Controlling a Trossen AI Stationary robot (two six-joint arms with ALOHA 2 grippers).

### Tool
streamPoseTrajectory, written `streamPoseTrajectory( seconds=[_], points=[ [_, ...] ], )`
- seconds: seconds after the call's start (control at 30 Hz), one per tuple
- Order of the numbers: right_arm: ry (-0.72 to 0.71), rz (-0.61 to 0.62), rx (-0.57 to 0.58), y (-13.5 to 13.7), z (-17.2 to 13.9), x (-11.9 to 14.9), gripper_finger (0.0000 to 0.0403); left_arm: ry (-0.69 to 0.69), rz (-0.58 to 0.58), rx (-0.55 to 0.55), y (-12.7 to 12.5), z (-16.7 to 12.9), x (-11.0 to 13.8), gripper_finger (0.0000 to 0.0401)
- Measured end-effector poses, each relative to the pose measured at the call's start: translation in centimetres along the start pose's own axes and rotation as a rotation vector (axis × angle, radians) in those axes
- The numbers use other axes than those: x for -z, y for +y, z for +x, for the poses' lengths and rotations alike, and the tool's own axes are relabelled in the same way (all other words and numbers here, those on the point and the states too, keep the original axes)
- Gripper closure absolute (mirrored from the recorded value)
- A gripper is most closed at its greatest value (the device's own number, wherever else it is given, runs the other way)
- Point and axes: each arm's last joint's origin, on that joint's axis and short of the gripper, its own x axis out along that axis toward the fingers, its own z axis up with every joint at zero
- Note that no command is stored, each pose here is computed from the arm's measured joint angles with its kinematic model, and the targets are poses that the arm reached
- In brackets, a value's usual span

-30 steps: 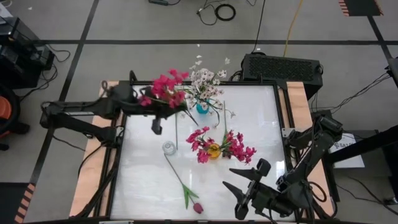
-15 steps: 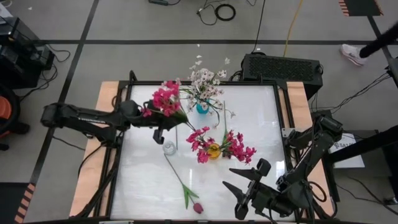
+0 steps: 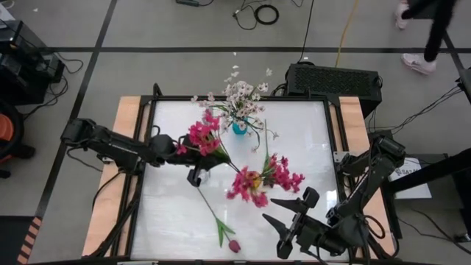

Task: Sort flowers into vase by color
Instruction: Put the pink flowers into the yellow vase

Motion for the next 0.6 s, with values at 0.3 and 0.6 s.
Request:
streamPoseTrajectory(
  seconds=[0.3, 0.6],
  points=[
    [0.009, 0.030, 0.001, 0.1, 0.0, 0.2, 0.0200, -0.023, 0.088, -0.074, -0.1, -0.2, -0.6, 0.0389],
    [0.009, 0.029, 0.001, 0.1, 0.0, 0.2, 0.0200, 0.064, 0.081, -0.097, 0.3, 0.3, 1.6, 0.0389]
  ],
)
